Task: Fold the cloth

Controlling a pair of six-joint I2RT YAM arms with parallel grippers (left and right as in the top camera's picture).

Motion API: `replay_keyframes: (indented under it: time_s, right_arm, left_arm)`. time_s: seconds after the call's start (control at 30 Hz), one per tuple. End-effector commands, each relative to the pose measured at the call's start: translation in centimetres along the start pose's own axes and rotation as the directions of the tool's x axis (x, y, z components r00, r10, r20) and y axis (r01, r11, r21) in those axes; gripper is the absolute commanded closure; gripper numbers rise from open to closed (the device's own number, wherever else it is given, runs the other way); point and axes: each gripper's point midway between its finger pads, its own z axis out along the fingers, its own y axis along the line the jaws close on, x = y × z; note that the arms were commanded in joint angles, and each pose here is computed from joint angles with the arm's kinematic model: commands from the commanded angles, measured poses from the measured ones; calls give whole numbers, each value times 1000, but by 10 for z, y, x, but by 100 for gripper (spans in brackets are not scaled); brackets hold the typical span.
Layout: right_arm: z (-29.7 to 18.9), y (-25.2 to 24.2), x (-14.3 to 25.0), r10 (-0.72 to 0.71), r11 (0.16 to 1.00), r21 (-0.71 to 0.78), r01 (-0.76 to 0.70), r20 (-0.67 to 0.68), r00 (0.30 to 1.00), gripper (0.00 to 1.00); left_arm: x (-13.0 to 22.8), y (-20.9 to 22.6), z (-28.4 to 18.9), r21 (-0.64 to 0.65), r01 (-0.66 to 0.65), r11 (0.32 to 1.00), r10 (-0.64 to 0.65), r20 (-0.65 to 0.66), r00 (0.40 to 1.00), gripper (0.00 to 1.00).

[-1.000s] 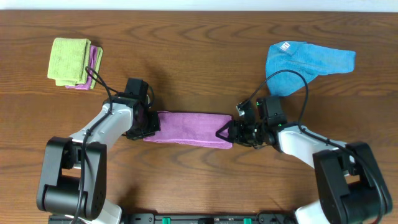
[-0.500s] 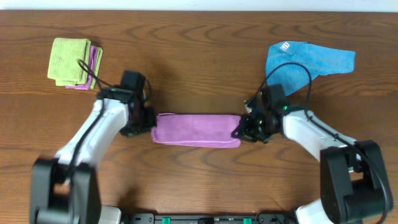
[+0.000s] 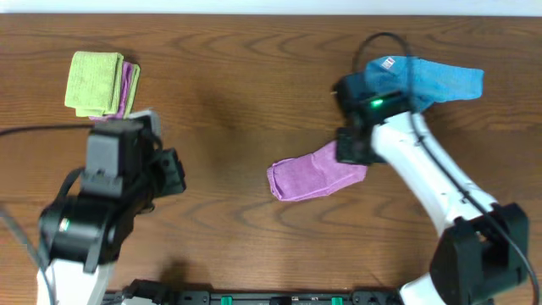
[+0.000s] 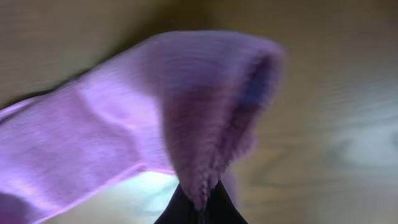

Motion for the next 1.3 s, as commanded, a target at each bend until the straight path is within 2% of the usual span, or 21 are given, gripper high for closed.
replay_keyframes:
  time_s: [0.0, 0.2, 0.33, 0.87, 1.0, 1.03, 1.07, 1.1, 1.13, 1.17, 1.2, 1.23, 1.27]
  right_arm:
    - [7, 31, 8, -56, 998, 35, 55, 24, 998, 99]
    - [32, 79, 33, -164, 986, 11, 164, -24, 986, 98]
    - [33, 101, 41, -198, 980, -19, 198, -3, 980, 98]
    - [24, 136, 70, -306, 948, -87, 305, -1, 952, 99]
    - [23, 147, 74, -307, 942, -146, 302, -12, 952, 98]
    - [23, 151, 76, -307, 939, -170, 300, -16, 952, 94]
    - [22, 156, 78, -308, 934, -196, 298, -21, 951, 78]
    - [21, 160, 81, -310, 929, -221, 296, -31, 950, 55]
    - [19, 165, 85, -314, 921, -257, 292, -49, 948, 44]
    - [17, 170, 90, -319, 913, -291, 287, -67, 945, 35]
    - [16, 173, 93, -324, 905, -317, 284, -82, 943, 27]
    - [13, 176, 97, -332, 896, -343, 282, -95, 939, 28]
    - [11, 179, 98, -345, 886, -363, 290, -98, 933, 35]
  left_arm:
    - [1, 1, -17, 9, -4, 1000, 3, 45, 999, 94]
    - [13, 2, -28, 19, -1, 1000, 0, 38, 999, 94]
    - [18, 5, -28, 10, 1, 1000, -1, 18, 1000, 94]
    - [21, 6, -28, 4, 0, 1000, 0, 4, 1000, 94]
    - [23, 7, -28, 1, 0, 1000, 0, -2, 1000, 91]
    - [23, 7, -28, 1, 0, 1000, 0, -3, 1000, 91]
    - [23, 7, -28, 1, 0, 1000, 0, -3, 1000, 90]
    - [23, 7, -28, -1, 0, 1000, 0, -2, 1000, 90]
    - [23, 8, -28, -4, 0, 1000, 0, -1, 1000, 87]
    - [22, 8, -28, -8, 0, 1000, 0, 0, 1000, 79]
    - [22, 9, -28, -12, 1, 1000, -1, 2, 1000, 75]
    - [22, 9, -28, -14, 0, 1000, 0, 3, 1000, 75]
    - [22, 9, -27, -14, 0, 1000, 0, 3, 1000, 75]
